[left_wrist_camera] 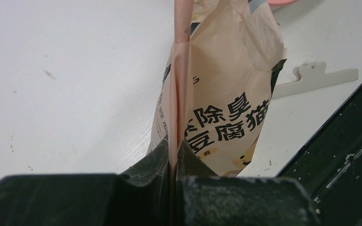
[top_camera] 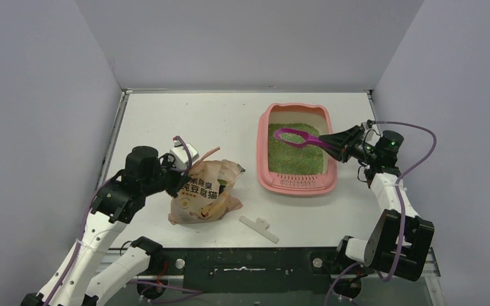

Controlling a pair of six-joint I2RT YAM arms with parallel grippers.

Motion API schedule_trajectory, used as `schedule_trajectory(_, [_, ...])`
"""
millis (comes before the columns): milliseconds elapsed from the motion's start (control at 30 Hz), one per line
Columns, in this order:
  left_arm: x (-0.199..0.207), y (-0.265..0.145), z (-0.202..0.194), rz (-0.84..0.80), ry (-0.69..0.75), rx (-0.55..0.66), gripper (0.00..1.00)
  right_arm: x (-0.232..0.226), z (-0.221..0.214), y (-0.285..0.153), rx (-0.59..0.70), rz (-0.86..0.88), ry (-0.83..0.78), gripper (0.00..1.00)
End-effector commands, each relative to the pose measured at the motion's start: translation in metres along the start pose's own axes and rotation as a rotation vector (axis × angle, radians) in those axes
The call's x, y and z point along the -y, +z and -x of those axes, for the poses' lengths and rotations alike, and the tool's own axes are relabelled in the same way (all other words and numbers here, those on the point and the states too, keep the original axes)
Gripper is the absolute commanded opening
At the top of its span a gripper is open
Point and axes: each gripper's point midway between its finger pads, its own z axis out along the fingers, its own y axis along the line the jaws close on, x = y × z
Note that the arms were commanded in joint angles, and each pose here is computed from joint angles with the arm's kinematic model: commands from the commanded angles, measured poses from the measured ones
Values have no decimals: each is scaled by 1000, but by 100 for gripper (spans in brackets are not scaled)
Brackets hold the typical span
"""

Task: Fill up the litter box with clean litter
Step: Pour the cat litter into the litter box.

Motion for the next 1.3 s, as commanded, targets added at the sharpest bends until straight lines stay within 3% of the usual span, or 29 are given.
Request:
schedule_trajectory(0, [-5,-10,49,30,32,191,0,-25,16,-2,78,14,-116,0])
schedule_trajectory(300, [-4,-10,47,24,32,184,0,-4,34,-4,182,-110,-126,0])
schedule_trajectory(567, [-3,-10,46,22,32,180,0,13,42,-3,186,-293,-195,0])
schedule_trajectory(833, [-3,-12,47,24,27,181,0,-1,54,49,155,-327,-292,0])
schedule_trajectory(1033, [-3,-15,45,31,25,179,0,-8,77,77,221,-317,-326,0])
schedule_trajectory(1267, [-4,-15,45,32,17,177,0,-1,99,80,300,-368,-349,0])
